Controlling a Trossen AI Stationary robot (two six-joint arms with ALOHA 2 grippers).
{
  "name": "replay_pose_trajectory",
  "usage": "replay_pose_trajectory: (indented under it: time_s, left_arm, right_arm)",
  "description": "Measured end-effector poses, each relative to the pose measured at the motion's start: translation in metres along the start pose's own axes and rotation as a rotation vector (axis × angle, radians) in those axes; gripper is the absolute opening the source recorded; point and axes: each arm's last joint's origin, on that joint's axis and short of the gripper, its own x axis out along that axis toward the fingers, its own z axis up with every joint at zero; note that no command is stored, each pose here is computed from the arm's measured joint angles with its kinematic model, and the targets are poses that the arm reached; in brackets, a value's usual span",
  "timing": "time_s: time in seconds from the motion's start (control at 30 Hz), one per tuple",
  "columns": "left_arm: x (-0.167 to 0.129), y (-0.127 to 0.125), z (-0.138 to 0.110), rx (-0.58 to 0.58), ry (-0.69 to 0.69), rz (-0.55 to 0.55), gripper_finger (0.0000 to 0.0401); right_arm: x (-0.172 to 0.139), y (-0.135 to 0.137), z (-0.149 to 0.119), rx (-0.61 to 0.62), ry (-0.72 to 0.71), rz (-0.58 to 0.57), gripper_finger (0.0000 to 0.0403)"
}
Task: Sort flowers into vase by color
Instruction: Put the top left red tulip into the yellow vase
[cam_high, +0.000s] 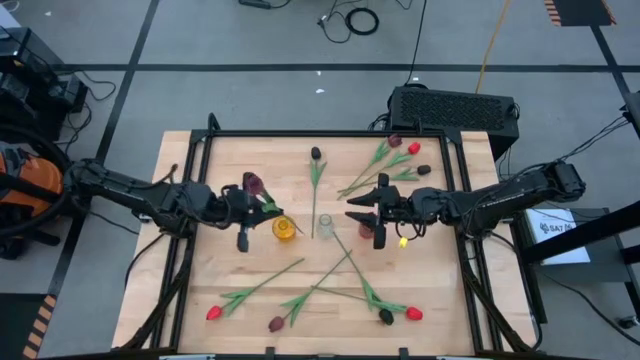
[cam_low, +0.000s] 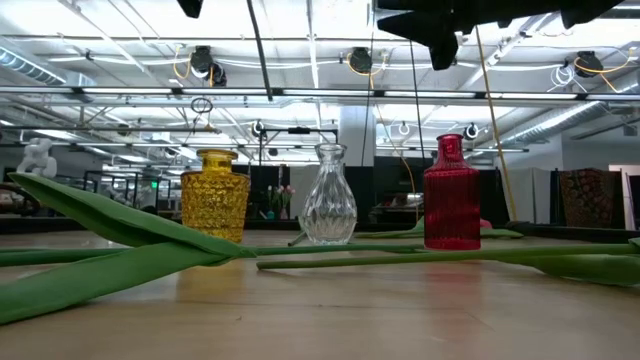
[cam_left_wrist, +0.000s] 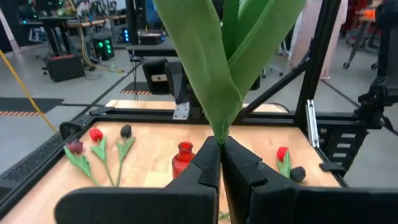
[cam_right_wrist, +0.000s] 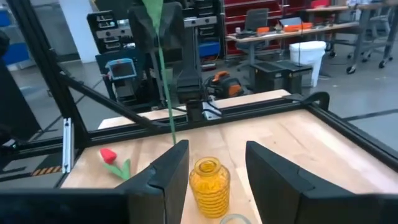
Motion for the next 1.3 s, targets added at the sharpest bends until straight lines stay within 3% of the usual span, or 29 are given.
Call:
replay_pose_trajectory:
  time_s: [0.43, 0.8, 1.03, 1.3]
  left_arm:
    - [-0.01, 0.002, 0.005, 0.046, -0.034, 0.002, 0.0008]
    - [-0.01, 0.002, 0.004, 0.047, -0.028, 0.002, 0.0008]
    - [-0.011, 0.003, -0.007, 0.06, 0.056, 0.008, 0.0008]
    - [-0.03, 0.009, -0.018, 0.004, 0.02, 0.022, 0.0008]
  right_arm:
    - [0.0, -0.001, -0.007, 0.063, 0.067, -0.012, 0.0151]
    - [0.0, -0.004, -0.008, 0.032, 0.07, -0.065, 0.0151]
    - [-0.001, -0.005, -0.011, 0.001, 0.098, -0.101, 0.0151]
    - [0.001, -0.011, -0.009, -0.022, 0.084, -0.122, 0.0151]
